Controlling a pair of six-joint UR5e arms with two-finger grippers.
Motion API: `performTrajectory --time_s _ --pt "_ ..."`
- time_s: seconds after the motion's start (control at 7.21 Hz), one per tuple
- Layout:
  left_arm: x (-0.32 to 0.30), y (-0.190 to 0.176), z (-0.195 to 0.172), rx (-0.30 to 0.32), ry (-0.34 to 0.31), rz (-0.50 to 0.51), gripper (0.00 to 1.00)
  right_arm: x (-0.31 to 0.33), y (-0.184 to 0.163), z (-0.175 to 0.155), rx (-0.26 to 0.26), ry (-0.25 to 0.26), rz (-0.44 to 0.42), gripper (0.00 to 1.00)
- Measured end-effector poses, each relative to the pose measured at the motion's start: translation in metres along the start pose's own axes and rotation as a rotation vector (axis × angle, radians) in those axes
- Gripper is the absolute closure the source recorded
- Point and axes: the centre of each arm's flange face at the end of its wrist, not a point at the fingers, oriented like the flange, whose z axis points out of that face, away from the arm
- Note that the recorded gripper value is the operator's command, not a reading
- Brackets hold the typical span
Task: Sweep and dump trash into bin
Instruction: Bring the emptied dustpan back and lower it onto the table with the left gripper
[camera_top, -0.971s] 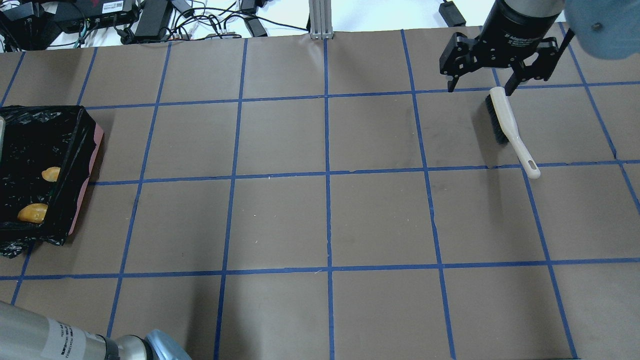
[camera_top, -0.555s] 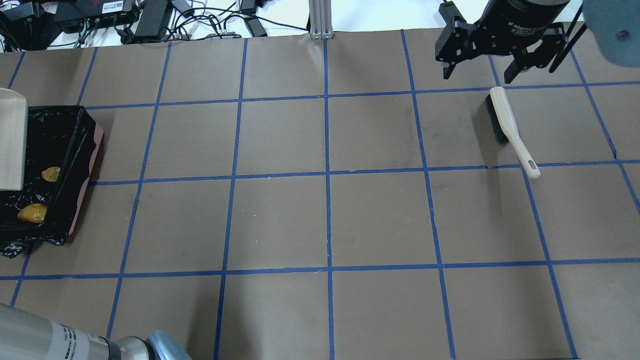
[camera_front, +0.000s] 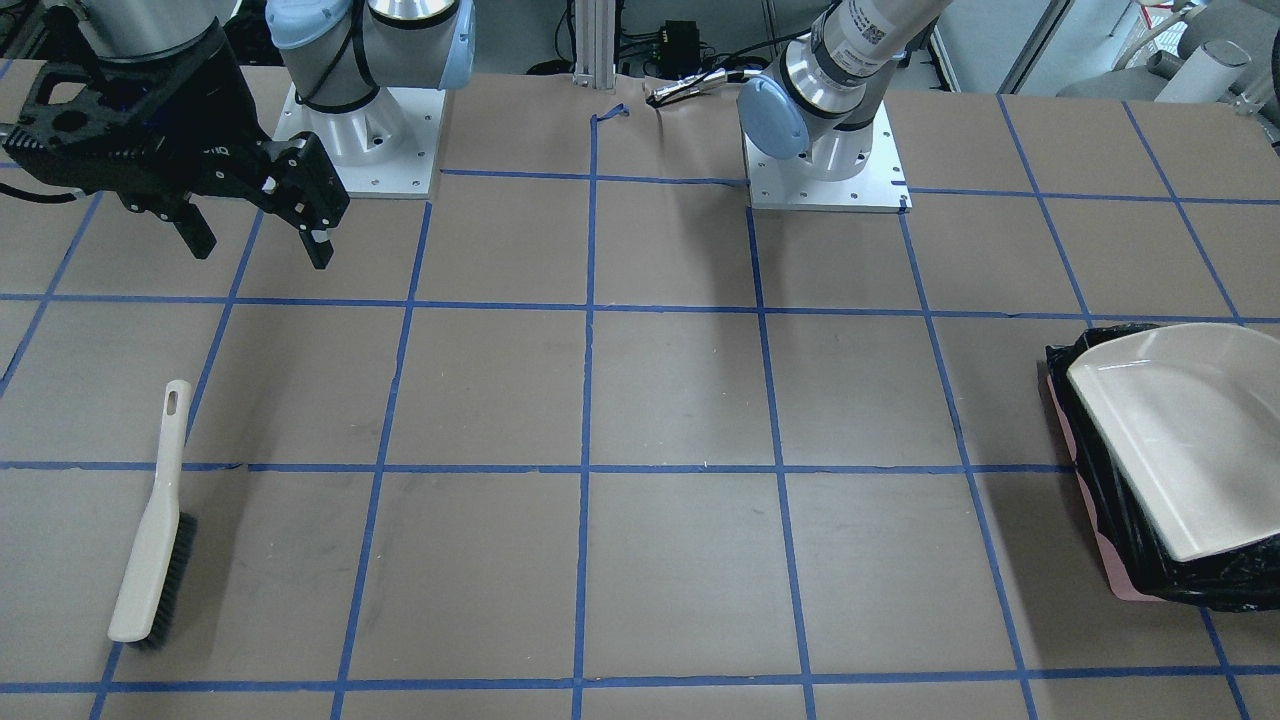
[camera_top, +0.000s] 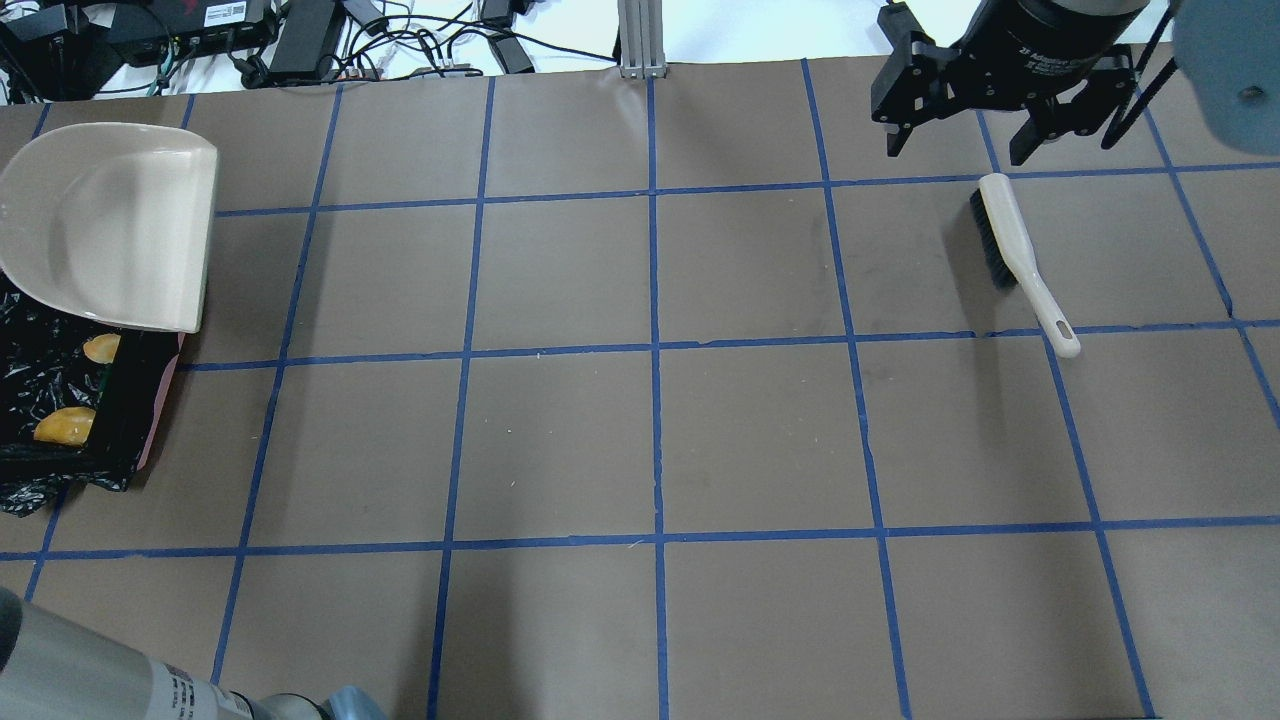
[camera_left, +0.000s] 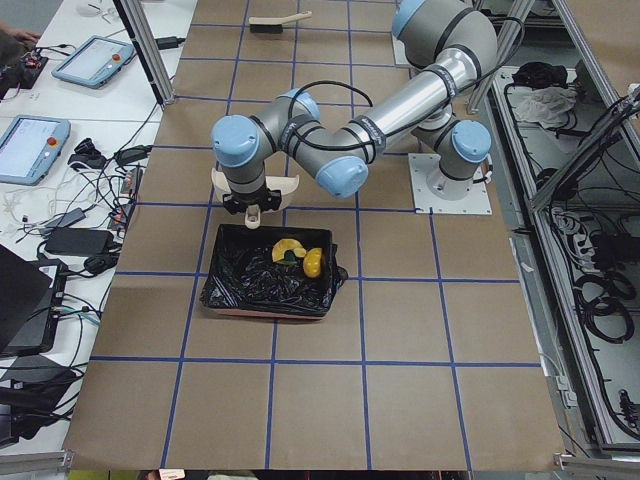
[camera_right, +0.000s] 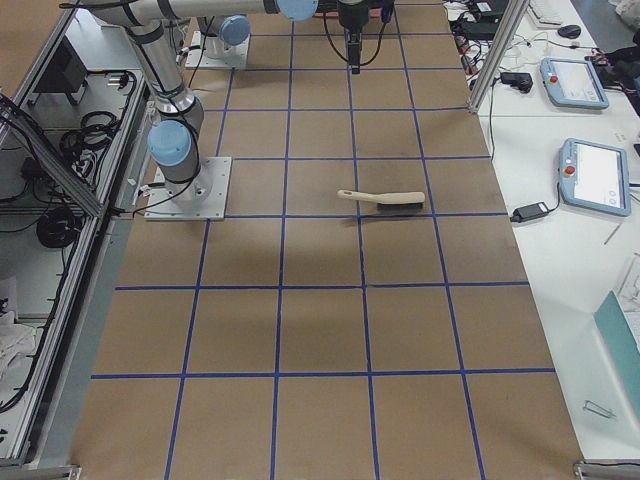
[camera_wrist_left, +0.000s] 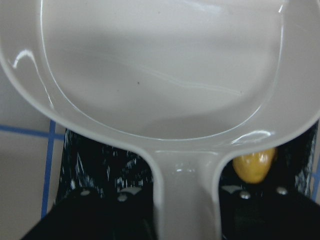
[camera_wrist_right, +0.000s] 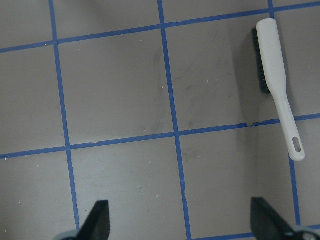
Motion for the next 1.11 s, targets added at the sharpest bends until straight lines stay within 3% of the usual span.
performTrajectory --time_s 0.55,0.83,1.11 --pt "-0.036 -0.130 0.068 0.063 0.090 0.088 1.00 -0.001 0.001 0.000 -0.001 -0.001 0.000 0.00" --pt "-0.049 -0.169 0.109 0.075 0.153 0.081 1.00 -0.001 0.001 0.000 0.000 0.000 -0.001 0.00" --pt "-0.058 -0.192 0.147 0.071 0.208 0.008 1.00 -0.001 0.001 0.000 -0.002 0.000 -0.001 0.00"
